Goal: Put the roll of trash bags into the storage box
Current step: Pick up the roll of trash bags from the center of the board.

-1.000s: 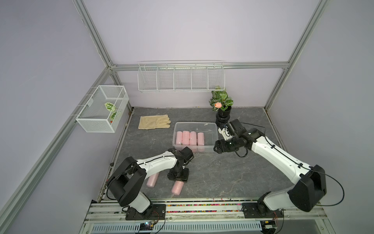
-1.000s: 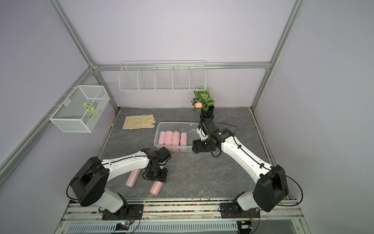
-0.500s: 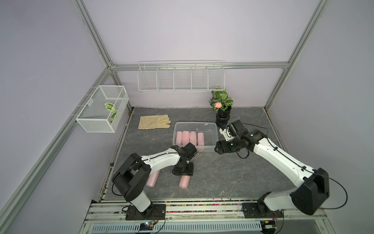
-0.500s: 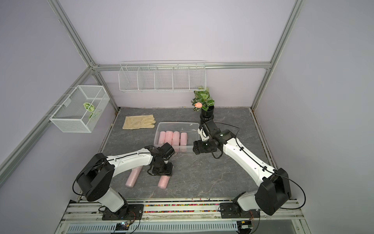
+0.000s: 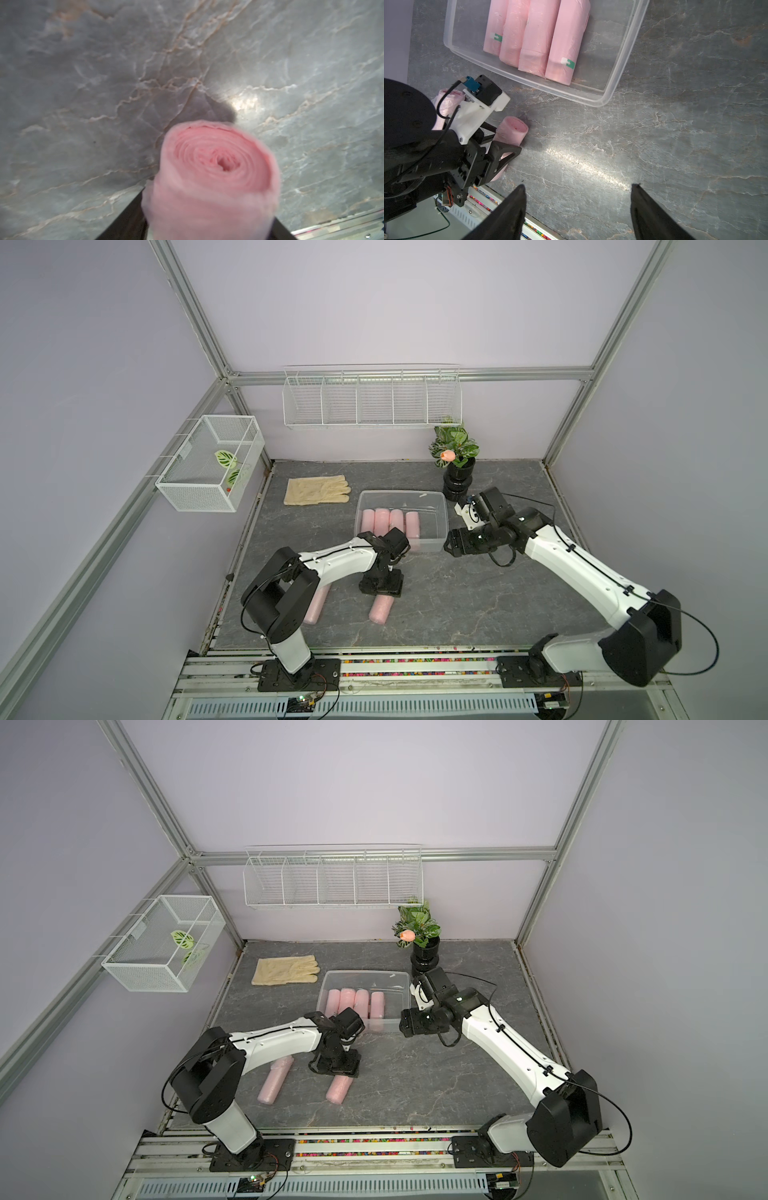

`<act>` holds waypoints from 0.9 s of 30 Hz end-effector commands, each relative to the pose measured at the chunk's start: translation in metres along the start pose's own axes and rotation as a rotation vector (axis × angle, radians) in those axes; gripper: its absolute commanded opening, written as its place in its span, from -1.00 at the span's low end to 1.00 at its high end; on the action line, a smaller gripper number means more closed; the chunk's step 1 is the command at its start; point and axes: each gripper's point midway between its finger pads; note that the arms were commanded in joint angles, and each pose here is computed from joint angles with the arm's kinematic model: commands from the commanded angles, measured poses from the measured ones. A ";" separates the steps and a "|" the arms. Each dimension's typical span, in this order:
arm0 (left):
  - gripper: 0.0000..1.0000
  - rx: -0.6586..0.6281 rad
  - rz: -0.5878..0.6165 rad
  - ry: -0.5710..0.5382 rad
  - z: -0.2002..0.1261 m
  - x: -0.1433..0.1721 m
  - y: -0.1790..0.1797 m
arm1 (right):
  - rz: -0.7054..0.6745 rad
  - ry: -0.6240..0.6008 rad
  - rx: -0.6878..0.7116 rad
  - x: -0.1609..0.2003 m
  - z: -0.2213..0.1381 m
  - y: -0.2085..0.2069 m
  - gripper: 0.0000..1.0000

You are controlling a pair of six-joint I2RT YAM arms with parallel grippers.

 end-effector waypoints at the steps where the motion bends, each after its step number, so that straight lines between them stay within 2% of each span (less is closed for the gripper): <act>1: 0.38 -0.058 0.073 0.039 -0.005 0.003 0.003 | 0.012 -0.005 0.008 0.002 0.000 -0.005 0.61; 11: 0.29 -0.115 0.180 0.105 0.008 0.014 -0.001 | 0.017 -0.007 0.011 0.004 -0.001 -0.007 0.61; 14: 0.25 -0.120 0.172 0.105 0.009 0.015 0.001 | 0.019 -0.005 0.014 0.004 -0.001 -0.008 0.60; 20: -0.02 -0.115 0.151 0.095 0.010 0.013 -0.001 | 0.019 -0.010 0.015 0.004 -0.003 -0.008 0.61; 27: -0.03 -0.097 0.127 0.032 -0.003 0.003 -0.007 | 0.024 -0.019 0.023 0.005 -0.007 -0.011 0.61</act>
Point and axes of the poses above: each gripper's point midway between its finger pads, its own z axis out along the fingers, its own y axis along the line the jaws close on, x = y × z, and after that the axes turned 11 degrees about z, right-handed
